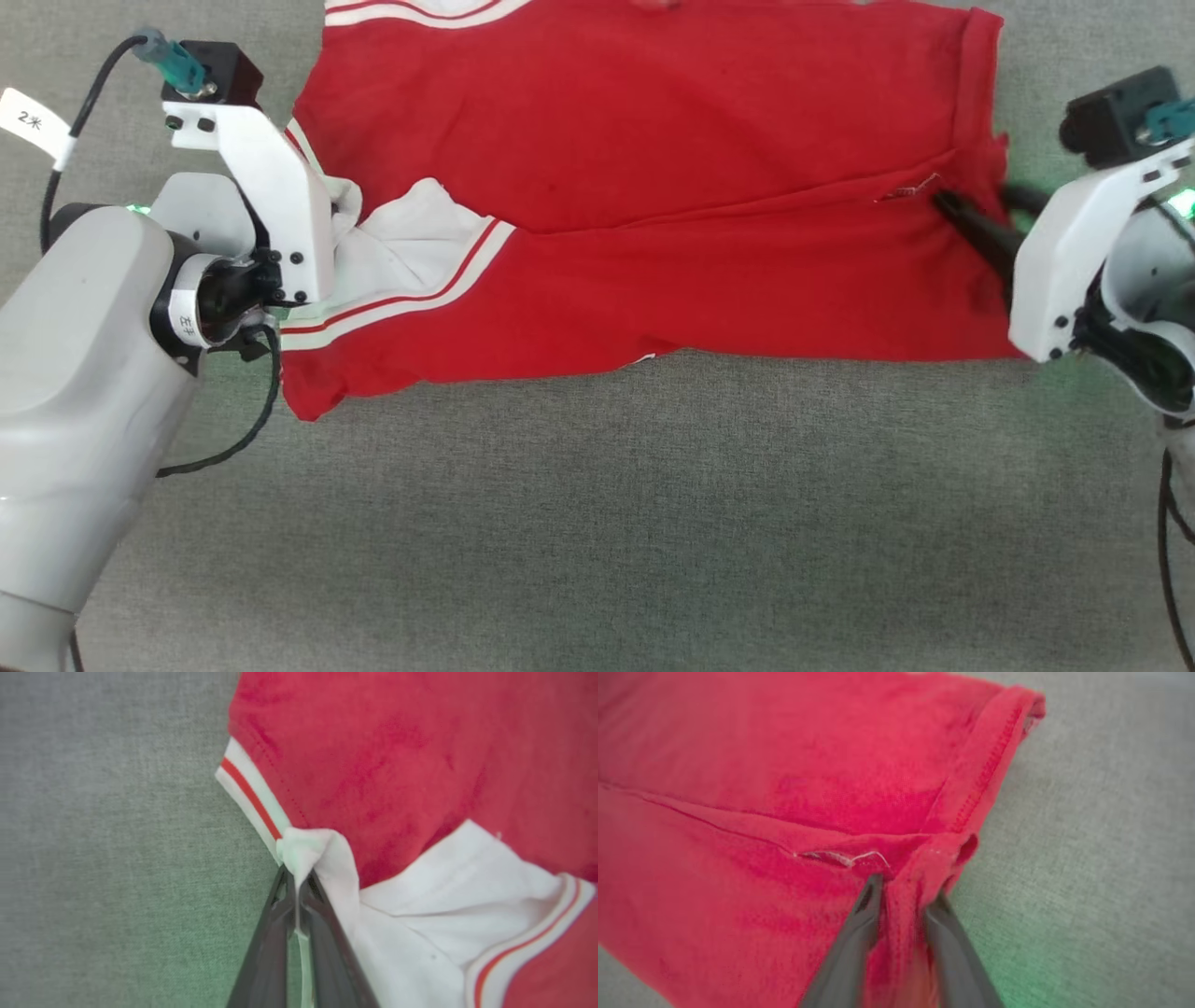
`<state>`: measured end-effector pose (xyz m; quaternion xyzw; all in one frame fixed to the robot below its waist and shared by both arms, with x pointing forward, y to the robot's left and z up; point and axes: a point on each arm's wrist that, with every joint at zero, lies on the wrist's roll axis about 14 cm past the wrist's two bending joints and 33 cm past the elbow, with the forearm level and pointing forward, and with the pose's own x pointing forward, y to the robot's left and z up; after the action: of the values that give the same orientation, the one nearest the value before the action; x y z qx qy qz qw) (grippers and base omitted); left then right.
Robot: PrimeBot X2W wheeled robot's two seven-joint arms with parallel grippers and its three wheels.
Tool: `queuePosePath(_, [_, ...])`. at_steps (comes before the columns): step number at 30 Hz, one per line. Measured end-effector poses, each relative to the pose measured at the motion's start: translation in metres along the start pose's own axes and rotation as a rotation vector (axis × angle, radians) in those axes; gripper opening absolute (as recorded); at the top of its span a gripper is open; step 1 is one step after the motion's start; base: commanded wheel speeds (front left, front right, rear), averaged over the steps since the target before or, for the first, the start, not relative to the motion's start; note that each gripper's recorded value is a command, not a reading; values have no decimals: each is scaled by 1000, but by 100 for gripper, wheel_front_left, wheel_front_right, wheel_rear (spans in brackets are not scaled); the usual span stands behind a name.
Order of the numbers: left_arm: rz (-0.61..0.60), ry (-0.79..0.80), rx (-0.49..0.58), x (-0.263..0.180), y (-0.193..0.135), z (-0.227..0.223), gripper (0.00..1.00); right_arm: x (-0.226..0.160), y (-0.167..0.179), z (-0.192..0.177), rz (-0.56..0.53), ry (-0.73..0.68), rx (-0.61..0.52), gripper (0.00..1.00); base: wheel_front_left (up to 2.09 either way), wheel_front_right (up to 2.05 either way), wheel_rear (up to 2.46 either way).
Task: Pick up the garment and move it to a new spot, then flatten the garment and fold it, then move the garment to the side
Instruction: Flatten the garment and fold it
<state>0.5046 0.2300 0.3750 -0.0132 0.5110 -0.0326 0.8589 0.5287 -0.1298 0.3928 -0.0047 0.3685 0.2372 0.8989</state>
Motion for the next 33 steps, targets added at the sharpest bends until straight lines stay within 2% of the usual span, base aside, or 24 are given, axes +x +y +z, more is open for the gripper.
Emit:
queuePosePath(1, [1, -13, 1, -3, 0, 3, 100, -2, 1, 7, 0, -30, 0, 100, 0, 0, 0])
queuePosePath(6, [17, -93, 26, -29, 7, 19, 100, -19, 1, 33, -10, -171, 0, 100, 0, 0, 0])
queuePosePath(12, [32, -142, 36, -62, 7, 18, 100, -46, -3, 63, -52, -365, 25, 100, 0, 0, 0])
queuePosePath(21, [-1, -46, 25, -86, -15, -34, 100, -86, -10, 75, -141, -556, 66, 100, 0, 0, 0])
queuePosePath(26, [1, 37, -15, -78, -20, -63, 100, -103, -14, 64, -189, -588, 115, 100, 0, 0, 0])
queuePosePath(30, [-7, 63, -54, -65, -21, -68, 100, -105, -16, 50, -206, -548, 145, 100, 0, 0, 0])
queuePosePath(33, [8, 106, -84, -51, -15, -76, 100, -100, -16, 31, -208, -463, 172, 100, 0, 0, 0])
